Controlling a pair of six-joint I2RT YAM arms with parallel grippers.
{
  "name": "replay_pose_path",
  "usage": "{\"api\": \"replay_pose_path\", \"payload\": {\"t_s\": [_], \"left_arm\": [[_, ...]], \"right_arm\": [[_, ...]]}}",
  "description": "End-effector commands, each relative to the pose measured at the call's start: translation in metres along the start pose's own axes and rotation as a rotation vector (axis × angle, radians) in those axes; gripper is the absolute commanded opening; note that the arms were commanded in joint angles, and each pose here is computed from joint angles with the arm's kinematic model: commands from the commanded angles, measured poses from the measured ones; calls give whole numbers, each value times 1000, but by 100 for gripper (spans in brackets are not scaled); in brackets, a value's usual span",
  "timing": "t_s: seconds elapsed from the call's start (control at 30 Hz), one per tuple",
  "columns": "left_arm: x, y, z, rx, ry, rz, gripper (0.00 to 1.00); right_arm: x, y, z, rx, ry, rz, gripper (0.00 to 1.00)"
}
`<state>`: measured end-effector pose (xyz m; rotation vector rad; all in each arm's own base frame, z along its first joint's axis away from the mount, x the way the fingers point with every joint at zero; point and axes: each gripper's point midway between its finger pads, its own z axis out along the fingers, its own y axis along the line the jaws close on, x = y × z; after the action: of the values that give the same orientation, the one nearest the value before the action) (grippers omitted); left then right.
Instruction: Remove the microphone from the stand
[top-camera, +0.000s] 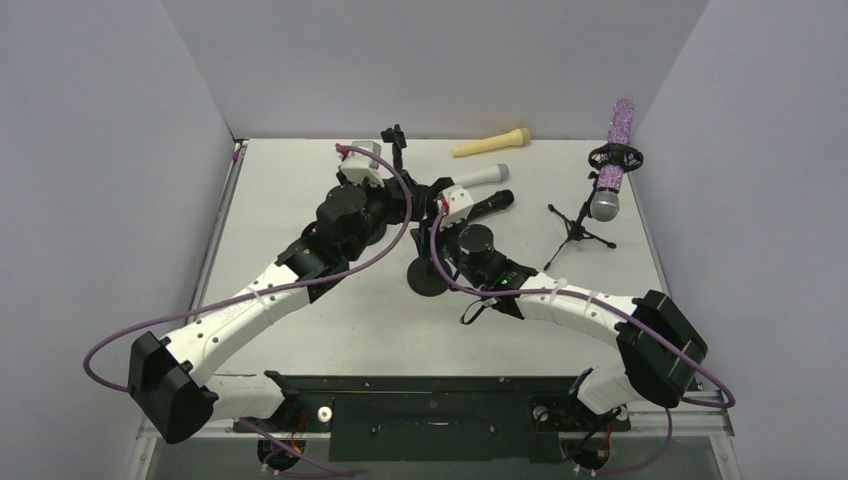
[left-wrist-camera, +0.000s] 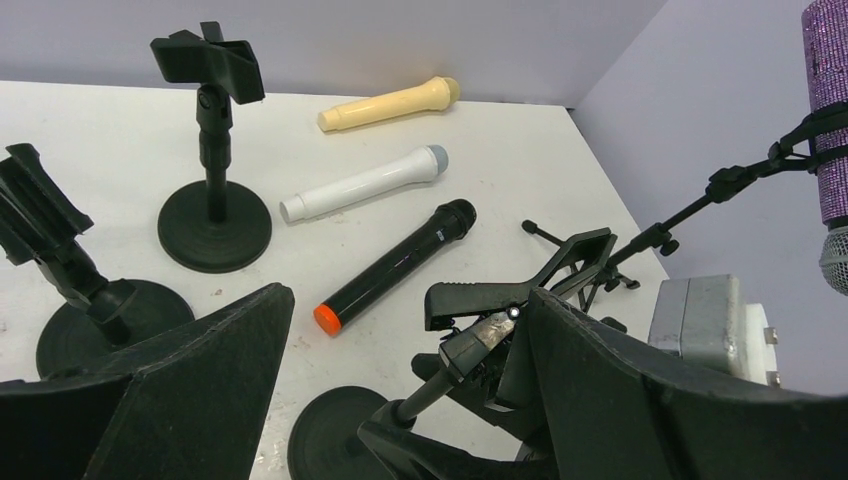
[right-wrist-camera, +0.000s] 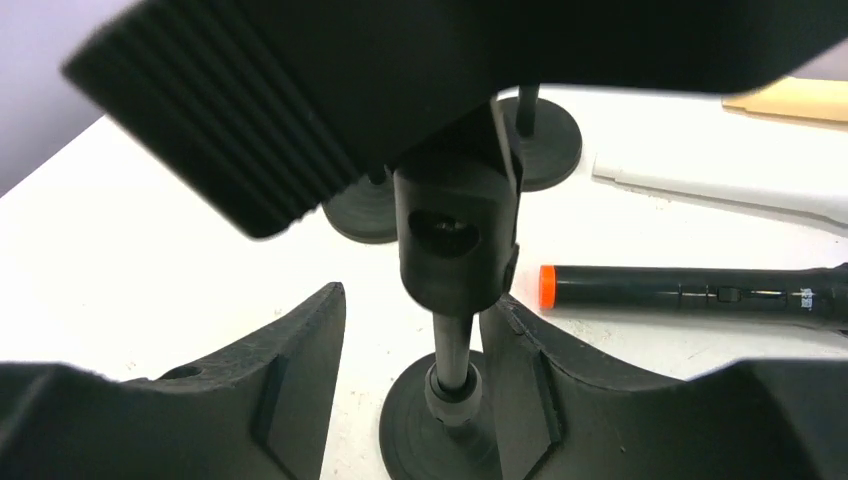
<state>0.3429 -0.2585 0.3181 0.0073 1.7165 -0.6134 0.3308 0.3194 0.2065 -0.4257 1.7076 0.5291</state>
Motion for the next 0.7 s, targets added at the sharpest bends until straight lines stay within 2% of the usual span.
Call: {"api": "replay_pose_path", "payload": {"t_s": [0.0,0.2,0.43,0.67], "left_arm": [[37,28,2,-127,116,97,84],[51,36,0,-160,144,122,83],[55,36,-5,-145,142,122,83],[56,33,-7,-126,134,112,83]], "right_arm": [[-19,3,-7,-24,-64,48,48],[-28,1,-18,-22,-78,61,50],[-58,-4,-42,-11,-106,95,53],[-74,-10,-64,12,-48,180,56]]}}
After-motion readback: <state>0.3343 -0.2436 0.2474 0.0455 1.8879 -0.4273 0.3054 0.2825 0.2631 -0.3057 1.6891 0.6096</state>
